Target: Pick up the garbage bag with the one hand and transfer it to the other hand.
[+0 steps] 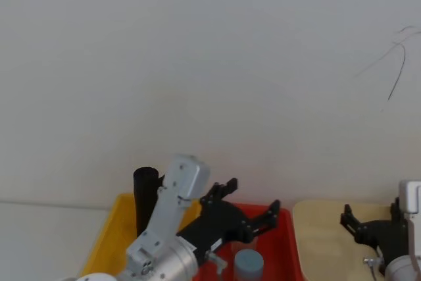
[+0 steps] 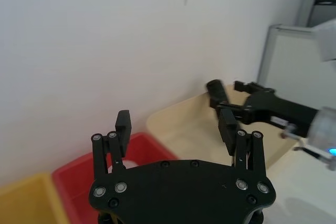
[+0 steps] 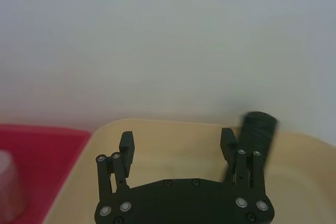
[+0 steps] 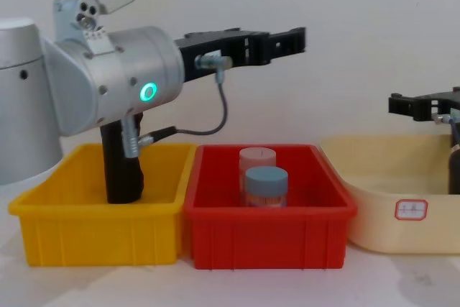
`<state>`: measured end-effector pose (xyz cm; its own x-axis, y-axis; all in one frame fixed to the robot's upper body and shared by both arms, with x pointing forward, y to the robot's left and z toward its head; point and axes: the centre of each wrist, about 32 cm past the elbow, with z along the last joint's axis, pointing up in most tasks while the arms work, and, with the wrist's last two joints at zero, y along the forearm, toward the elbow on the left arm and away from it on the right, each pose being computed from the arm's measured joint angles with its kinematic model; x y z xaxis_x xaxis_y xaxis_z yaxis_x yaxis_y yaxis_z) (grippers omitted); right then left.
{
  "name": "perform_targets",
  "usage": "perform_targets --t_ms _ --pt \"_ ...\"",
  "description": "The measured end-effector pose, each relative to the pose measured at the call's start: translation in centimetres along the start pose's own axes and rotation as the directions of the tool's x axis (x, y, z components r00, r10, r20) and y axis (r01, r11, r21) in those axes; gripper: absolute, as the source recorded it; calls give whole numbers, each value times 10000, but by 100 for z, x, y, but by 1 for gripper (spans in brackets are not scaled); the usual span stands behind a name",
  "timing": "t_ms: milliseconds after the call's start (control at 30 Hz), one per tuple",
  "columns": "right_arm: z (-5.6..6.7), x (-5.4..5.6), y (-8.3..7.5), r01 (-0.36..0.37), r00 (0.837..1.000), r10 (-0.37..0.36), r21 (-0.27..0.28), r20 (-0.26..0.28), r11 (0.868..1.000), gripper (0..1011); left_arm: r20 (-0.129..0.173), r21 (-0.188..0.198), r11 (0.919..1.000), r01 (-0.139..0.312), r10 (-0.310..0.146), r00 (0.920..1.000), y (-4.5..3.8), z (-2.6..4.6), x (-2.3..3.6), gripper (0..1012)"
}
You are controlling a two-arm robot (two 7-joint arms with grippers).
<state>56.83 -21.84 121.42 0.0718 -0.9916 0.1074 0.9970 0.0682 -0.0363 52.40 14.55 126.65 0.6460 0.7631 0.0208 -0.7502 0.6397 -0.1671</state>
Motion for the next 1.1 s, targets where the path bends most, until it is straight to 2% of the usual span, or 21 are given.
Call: perform_targets --t_ms 100,267,567,833,933,1000,1033,1067,1100 --pt "5 -19 -75 -395 9992 395 102 63 9992 999 44 88 9995 -308 308 9995 67 -16 17 1002" --pt "18 -44 -204 -1039 9945 1036 263 144 9942 1000 92 173 9982 -579 577 9983 126 -30 30 1002" --pt "54 -74 -426 -2393 9708 2384 448 253 9699 999 187 287 9948 -973 968 9951 212 -48 47 1002" --pt "119 -99 -561 -3564 9342 3551 497 333 9330 1000 226 334 9928 -1151 1144 9932 251 -54 56 1002" --pt "157 -120 -598 -4158 9094 4144 451 365 9084 1000 242 351 9922 -1192 1184 9927 260 -57 59 1002" --pt "168 -129 -607 -4392 8983 4380 395 364 8975 1000 248 357 9920 -1215 1207 9924 265 -58 59 1002" --pt "177 -141 -614 -4620 8867 4608 328 378 8863 1000 250 357 9919 -1220 1212 9923 266 -58 59 1002" --pt "177 -141 -614 -4620 8867 4608 328 378 8863 1000 252 358 9918 -1228 1219 9922 268 -58 60 1002" --pt "186 -150 -618 -4834 8752 4823 254 384 8751 1000 253 360 9917 -1234 1226 9921 269 -58 60 1002"
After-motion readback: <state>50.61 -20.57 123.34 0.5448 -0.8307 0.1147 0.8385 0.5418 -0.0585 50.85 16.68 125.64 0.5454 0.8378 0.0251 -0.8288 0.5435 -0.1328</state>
